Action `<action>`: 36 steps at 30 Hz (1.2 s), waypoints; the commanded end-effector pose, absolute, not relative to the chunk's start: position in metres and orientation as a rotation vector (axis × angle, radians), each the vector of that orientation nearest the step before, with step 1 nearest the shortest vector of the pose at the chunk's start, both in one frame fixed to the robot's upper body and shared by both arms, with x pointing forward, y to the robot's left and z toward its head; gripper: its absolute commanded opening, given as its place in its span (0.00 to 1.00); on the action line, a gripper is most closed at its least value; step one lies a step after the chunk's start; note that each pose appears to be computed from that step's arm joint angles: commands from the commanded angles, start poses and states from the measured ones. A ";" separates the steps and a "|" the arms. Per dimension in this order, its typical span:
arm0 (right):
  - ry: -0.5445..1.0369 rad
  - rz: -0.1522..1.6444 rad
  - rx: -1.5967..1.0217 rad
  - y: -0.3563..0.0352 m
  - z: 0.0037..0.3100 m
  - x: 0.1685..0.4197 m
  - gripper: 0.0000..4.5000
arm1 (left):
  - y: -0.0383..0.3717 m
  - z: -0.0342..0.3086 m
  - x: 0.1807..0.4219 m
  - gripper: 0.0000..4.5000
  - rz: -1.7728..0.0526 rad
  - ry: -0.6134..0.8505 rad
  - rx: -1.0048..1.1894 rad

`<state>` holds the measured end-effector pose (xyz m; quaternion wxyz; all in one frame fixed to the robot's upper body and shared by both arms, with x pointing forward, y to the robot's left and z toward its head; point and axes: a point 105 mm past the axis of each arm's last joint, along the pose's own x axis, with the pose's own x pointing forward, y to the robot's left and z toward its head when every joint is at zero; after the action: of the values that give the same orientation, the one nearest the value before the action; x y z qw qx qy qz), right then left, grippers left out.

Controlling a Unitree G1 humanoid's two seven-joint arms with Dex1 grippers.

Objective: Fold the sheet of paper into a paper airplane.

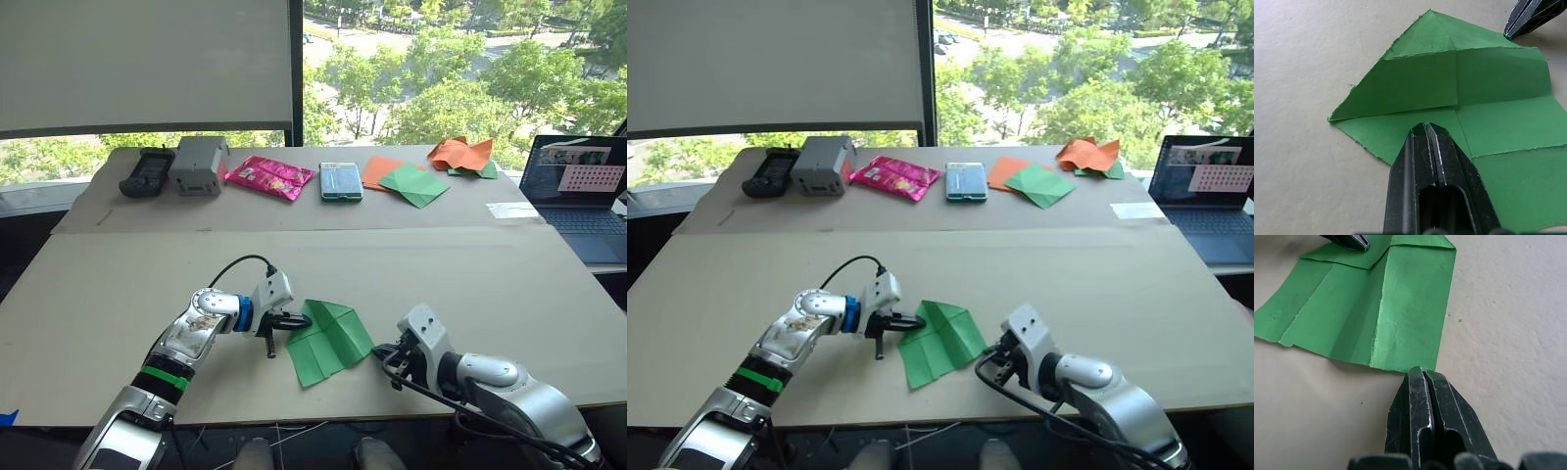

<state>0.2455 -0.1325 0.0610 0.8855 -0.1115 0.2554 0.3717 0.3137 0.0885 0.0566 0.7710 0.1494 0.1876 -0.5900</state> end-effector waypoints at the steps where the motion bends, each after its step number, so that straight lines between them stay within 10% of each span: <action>1: 0.562 0.743 -0.239 -0.145 0.058 0.242 0.00 | 0.094 0.043 0.311 0.01 -1.258 0.467 0.346; 23: 0.601 0.761 0.019 -0.103 0.037 0.213 0.00 | 0.100 0.037 0.308 0.01 -1.258 0.474 0.412; 36: 0.366 0.698 0.228 -0.090 0.062 0.244 0.00 | 0.102 0.037 0.307 0.01 -1.257 0.478 0.419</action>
<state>0.2382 -0.0947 0.0486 0.9174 0.0870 0.2116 0.3257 0.3125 0.0942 0.0558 0.7686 0.1835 0.1797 -0.5859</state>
